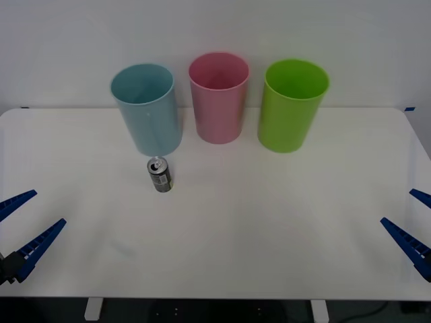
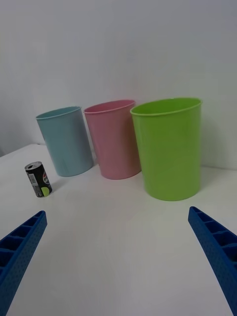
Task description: Grasp the object on the table and drop it into the matching bin: aluminum can to the light blue bin, PET bottle to the pink bin.
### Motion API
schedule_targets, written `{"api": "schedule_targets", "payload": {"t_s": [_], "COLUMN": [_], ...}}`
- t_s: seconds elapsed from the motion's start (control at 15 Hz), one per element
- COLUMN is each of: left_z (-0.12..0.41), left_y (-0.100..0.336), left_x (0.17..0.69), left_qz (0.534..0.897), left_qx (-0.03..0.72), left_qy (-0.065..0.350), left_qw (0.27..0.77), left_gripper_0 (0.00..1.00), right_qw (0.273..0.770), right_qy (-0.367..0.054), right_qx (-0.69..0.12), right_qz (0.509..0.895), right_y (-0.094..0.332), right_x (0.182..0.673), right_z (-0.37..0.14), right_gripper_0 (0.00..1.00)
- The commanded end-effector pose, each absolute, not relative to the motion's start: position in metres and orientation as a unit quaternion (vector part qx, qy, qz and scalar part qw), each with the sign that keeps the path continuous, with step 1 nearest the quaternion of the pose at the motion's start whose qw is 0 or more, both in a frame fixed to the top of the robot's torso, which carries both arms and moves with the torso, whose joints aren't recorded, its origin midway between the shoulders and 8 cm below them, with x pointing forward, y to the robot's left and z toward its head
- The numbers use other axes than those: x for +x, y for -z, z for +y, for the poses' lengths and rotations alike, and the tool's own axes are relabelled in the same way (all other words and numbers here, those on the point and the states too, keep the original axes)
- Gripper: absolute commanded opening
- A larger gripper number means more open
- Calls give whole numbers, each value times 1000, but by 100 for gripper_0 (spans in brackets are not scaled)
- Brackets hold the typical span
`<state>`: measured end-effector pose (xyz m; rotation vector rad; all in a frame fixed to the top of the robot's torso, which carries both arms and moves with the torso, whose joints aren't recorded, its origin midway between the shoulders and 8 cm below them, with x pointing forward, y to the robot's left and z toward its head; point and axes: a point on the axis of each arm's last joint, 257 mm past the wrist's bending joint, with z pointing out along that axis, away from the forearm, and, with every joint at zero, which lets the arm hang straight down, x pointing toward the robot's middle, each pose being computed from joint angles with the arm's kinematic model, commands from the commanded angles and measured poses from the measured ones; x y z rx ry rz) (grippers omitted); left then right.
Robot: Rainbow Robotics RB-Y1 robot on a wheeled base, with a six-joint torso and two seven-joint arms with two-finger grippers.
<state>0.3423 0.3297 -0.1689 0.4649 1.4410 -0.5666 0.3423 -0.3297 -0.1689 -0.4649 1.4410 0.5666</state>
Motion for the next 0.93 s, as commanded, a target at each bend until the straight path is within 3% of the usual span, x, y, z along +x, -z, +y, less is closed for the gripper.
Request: {"api": "schedule_targets", "payload": {"t_s": [0.07,0.33,0.93], "left_z": [330,325,331], "left_y": [169,176,203], "left_x": [342,341,339], "left_qz": [645,638,668], "left_qx": [208,183,187], "left_qy": [253,274,236], "left_qw": [691,696,680], "left_gripper_0": [100,100,100], "right_qw": [691,691,691], "right_qy": [-253,-253,-253], "right_qx": [-208,-208,-208], "right_qz": [645,645,645], "right_y": [169,169,169], "right_x": [342,342,342], "right_z": [-330,-330,-330], "right_gripper_0": [100,100,100]}}
